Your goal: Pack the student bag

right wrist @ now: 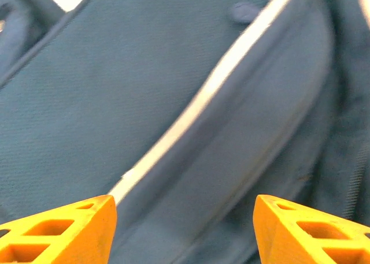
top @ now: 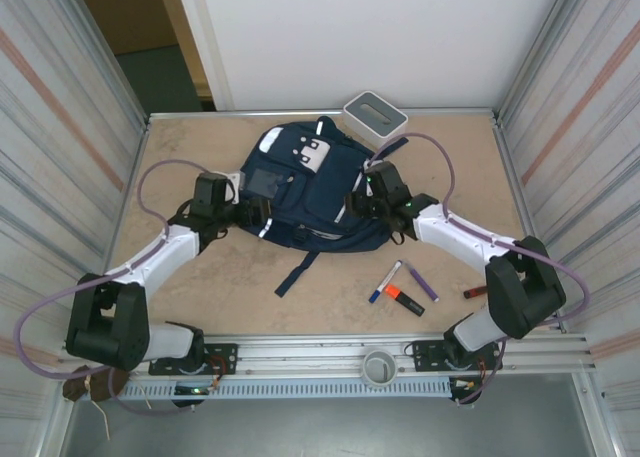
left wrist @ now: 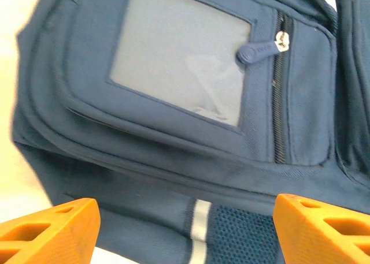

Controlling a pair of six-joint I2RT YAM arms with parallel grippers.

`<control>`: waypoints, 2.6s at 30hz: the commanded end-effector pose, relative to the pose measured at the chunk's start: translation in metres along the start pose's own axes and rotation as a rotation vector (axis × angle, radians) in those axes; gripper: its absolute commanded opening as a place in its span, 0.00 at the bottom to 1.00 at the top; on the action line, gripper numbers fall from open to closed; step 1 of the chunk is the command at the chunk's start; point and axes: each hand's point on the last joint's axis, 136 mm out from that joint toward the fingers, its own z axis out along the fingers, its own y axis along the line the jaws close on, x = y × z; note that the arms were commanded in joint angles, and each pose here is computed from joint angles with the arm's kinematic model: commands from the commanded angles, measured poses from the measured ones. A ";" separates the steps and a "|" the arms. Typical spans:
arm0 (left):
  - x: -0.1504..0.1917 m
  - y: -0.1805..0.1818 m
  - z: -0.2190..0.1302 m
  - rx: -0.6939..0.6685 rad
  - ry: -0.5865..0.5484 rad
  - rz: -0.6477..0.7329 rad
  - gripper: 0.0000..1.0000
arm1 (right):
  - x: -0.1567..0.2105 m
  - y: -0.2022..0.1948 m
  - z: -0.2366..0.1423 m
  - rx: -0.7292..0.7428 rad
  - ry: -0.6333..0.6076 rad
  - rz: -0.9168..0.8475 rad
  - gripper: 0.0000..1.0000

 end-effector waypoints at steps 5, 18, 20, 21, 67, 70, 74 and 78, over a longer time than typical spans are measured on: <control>-0.046 0.029 0.007 -0.046 -0.046 -0.057 0.79 | 0.020 0.024 0.004 -0.093 0.039 0.057 0.62; -0.007 0.022 0.049 0.033 0.138 -0.114 0.53 | 0.044 -0.017 0.018 0.058 0.166 0.025 0.55; 0.011 0.014 0.043 0.047 0.141 -0.119 0.47 | 0.041 -0.028 0.014 0.089 0.178 0.020 0.55; 0.023 0.009 0.039 0.048 0.143 -0.119 0.46 | 0.038 -0.033 0.011 0.105 0.180 0.021 0.55; 0.046 -0.127 -0.002 0.304 -0.095 1.099 0.02 | 0.040 0.035 -0.045 -0.209 0.062 0.057 0.61; 0.039 -0.131 -0.008 0.335 -0.091 1.047 0.00 | 0.041 0.053 -0.043 -0.215 0.009 0.019 0.59; 0.033 -0.139 -0.018 0.411 -0.091 0.996 0.00 | 0.037 0.071 -0.041 -0.164 -0.064 -0.022 0.57; 0.029 -0.144 -0.024 0.455 -0.105 0.984 0.00 | 0.034 0.074 -0.037 -0.029 -0.114 -0.066 0.58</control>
